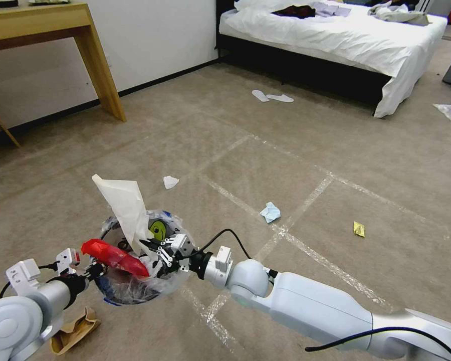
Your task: Pick up the trash bin and place the garbage on the floor into it.
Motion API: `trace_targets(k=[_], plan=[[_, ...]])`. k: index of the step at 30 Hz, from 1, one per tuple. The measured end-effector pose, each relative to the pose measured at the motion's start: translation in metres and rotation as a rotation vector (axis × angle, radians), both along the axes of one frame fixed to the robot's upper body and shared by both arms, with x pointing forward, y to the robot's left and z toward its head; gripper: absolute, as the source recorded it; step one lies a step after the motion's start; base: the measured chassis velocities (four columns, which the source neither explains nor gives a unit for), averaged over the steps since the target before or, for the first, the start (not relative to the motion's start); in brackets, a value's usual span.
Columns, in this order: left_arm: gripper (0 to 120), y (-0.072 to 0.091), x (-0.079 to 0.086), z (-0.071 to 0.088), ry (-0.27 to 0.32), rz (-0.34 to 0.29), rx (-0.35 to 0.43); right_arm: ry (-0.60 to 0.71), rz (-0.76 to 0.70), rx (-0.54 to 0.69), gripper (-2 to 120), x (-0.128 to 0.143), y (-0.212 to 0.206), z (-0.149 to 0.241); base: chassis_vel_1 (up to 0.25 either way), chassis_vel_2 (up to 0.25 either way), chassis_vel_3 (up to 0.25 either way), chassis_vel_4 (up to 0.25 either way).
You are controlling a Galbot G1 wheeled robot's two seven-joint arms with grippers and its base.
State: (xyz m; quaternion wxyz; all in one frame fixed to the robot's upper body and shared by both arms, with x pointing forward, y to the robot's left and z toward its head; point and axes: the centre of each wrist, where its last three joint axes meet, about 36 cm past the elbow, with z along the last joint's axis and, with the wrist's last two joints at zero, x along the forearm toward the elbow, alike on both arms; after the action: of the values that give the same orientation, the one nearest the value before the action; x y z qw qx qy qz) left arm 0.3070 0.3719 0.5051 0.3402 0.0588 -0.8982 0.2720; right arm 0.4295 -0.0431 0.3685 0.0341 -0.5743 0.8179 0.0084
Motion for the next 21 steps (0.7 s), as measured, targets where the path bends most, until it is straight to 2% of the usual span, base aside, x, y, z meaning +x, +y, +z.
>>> trace_targets(k=[10,12,15,17,18,19,21], plan=[[0,0.0005,-0.0006,0.0001,0.000,0.003,-0.001,-0.007,-0.017,-0.010,1,-0.0013,-0.0032,-0.0018,0.000,0.000,0.000,0.000],[0,0.0005,-0.0001,0.0005,-0.002,0.003,-0.001,-0.008,-0.022,-0.010,14,-0.0020,-0.0047,-0.0015,0.000,0.000,0.000,0.000],[0,0.0008,0.0001,0.0003,-0.002,0.004,-0.001,-0.008,-0.023,-0.011,19,-0.0021,-0.0056,-0.0013,0.000,0.000,0.000,0.000],[0,0.0015,0.0006,-0.0003,-0.001,0.006,-0.002,-0.010,-0.024,-0.011,29,-0.0021,-0.0064,-0.0005,0.000,0.000,0.000,0.000],[0,0.0015,0.0006,-0.0003,-0.001,0.006,-0.002,-0.010,-0.024,-0.011,29,-0.0021,-0.0064,-0.0005,0.000,0.000,0.000,0.000],[0,0.0019,0.0009,-0.0006,-0.001,0.007,-0.002,-0.012,-0.023,-0.010,36,-0.0021,-0.0065,0.0006,0.000,0.000,0.000,0.000],[0,0.0020,0.0010,-0.0006,0.000,0.007,-0.002,-0.013,-0.024,-0.009,40,-0.0019,-0.0066,0.0011,0.000,0.000,0.000,0.000]])
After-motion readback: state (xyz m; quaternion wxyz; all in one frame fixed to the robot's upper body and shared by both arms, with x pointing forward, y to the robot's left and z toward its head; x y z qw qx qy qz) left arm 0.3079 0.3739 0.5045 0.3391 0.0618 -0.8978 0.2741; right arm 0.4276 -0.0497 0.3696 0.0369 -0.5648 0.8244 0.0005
